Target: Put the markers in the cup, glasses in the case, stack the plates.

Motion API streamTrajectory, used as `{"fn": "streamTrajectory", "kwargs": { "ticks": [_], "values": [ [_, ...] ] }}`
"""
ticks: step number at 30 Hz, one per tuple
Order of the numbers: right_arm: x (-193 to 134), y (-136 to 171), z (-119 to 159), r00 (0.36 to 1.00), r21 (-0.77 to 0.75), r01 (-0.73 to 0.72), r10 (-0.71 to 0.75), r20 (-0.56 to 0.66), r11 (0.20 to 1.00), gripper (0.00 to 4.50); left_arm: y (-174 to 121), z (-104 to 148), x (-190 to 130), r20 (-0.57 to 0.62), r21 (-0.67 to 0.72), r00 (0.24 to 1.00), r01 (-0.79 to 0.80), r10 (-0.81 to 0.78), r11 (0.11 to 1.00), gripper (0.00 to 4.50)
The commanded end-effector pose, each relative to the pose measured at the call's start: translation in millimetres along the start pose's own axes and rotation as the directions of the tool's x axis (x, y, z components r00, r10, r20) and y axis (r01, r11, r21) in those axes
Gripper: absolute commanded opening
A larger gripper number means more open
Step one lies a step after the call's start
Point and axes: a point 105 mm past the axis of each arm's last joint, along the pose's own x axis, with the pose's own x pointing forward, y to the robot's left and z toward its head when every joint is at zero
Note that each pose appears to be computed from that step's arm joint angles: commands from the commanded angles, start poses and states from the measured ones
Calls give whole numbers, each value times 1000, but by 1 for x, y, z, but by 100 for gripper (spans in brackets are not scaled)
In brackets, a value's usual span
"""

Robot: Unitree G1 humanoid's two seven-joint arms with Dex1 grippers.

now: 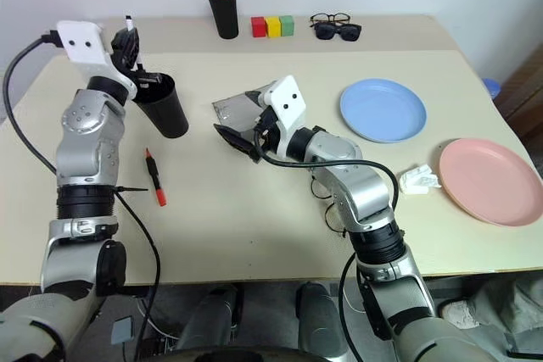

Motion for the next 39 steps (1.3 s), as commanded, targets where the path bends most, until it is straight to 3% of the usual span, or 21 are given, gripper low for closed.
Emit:
{"fn": "streamTrajectory", "kwargs": {
  "ticks": [1,6,8,11,14,17,19,20,23,28,32,33,34,39],
  "values": [
    [-3,1,16,999,-37,6,-4,54,999,450,0,8,1,44,-2,999,-3,3,1000,39],
    [-3,-1,17,999,-42,7,-4,51,999,450,14,24,-3,111,-33,990,-86,89,996,261],
    [-3,-2,17,999,-46,6,-4,49,999,450,30,40,-11,172,-56,970,-162,169,985,261],
    [-6,-5,16,999,-53,7,-5,41,999,450,72,54,-39,196,-22,898,-397,393,918,261],
    [-8,-10,15,1000,-59,8,-6,31,998,450,97,38,-75,74,68,848,-529,524,846,261],
    [-9,-12,13,1000,-63,-8,9,17,998,450,85,-14,-107,-245,170,847,-442,472,881,346],
    [-9,-11,12,999,-69,-37,38,9,997,450,57,-38,-119,-406,148,840,-329,361,933,444],
    [-9,-10,12,998,-71,-59,60,6,996,450,42,-46,-122,-469,131,827,-283,311,950,448],
    [-12,-3,13,990,-76,-143,143,-5,987,450,16,-62,-129,-592,105,765,-238,253,966,448],
    [-19,1,12,977,-84,-213,211,-29,973,450,7,-82,-139,-724,141,636,-243,267,960,448],
    [-20,2,10,976,-92,-217,214,-38,972,450,-7,-101,-148,-839,65,508,-260,194,963,448],
    [-20,3,10,977,-89,-213,211,-36,973,450,-7,-101,-146,-841,63,507,-256,189,965,401],
    [-20,5,9,978,-84,-210,208,-31,974,450,-6,-101,-144,-840,65,506,-261,194,963,386],
    [-20,14,8,978,-72,-207,206,-21,976,450,3,-102,-138,-822,65,523,-310,227,949,140]
  ]
}}
